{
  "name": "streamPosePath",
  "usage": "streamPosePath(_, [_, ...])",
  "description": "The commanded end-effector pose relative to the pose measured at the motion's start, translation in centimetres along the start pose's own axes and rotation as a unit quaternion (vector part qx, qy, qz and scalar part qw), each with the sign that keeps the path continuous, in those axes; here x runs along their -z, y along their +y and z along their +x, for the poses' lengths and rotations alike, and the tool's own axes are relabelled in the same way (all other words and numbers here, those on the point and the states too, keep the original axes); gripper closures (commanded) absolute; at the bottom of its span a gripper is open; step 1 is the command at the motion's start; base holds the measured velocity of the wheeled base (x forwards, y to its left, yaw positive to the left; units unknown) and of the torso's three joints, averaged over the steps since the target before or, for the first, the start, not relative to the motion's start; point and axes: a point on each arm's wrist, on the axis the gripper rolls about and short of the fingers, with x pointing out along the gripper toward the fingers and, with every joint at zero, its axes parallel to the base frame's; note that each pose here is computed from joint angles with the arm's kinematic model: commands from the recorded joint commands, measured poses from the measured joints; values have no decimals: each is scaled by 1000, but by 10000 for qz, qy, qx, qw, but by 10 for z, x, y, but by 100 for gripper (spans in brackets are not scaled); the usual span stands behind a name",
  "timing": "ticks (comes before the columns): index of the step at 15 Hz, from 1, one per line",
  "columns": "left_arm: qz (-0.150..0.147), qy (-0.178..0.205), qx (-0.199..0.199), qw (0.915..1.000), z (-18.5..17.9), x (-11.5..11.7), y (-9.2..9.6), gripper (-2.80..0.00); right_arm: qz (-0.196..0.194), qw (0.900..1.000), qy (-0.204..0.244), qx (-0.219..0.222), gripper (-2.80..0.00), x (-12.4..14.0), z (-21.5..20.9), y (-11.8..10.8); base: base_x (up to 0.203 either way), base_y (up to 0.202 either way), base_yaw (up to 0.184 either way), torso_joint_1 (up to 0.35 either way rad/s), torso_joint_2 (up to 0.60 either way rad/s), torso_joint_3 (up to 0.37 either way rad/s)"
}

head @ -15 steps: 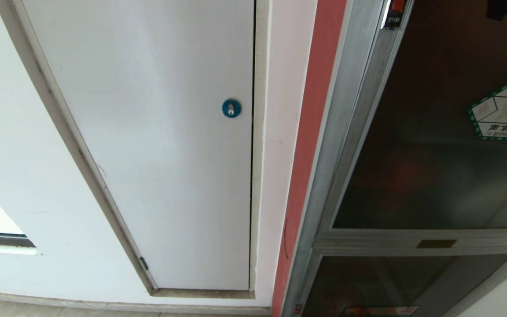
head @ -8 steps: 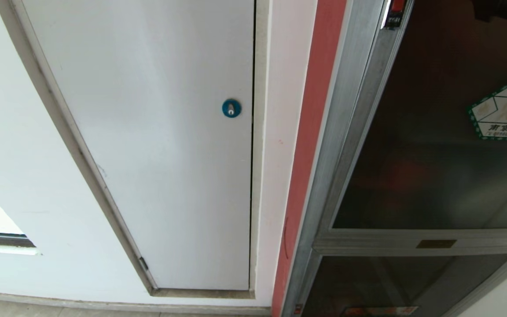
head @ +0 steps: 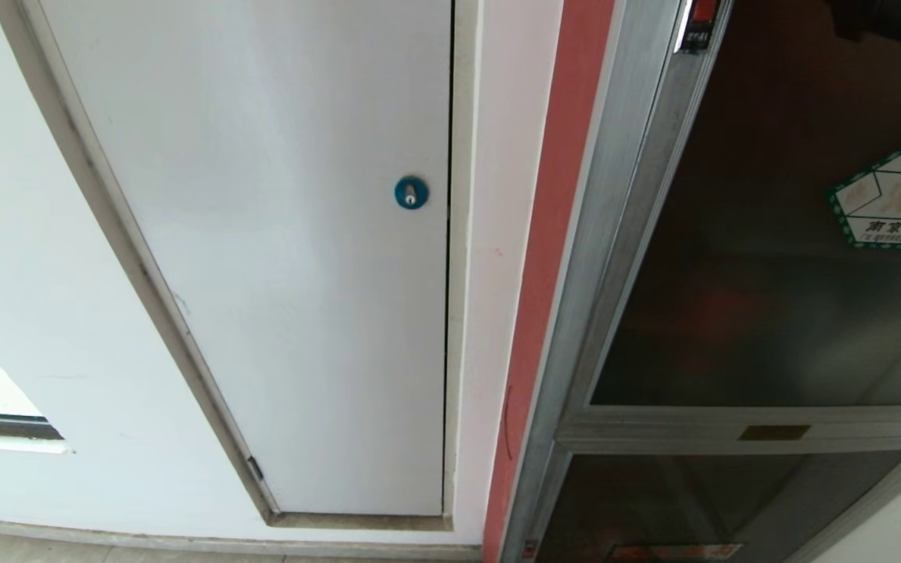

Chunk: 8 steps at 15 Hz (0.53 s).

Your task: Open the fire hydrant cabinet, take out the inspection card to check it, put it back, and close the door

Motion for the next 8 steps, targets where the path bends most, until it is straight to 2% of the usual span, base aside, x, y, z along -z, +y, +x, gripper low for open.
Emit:
streamPosePath(1, [0,4,-1,10000,0,0,0,0,46,9999,85,37,0,5,1,-2,0,0,0,0,0,0])
streamPosePath(8, [0,3,-1,10000,0,0,0,0,38,9998,171,35,0,6,-2,-2,0,0,0,0,0,0])
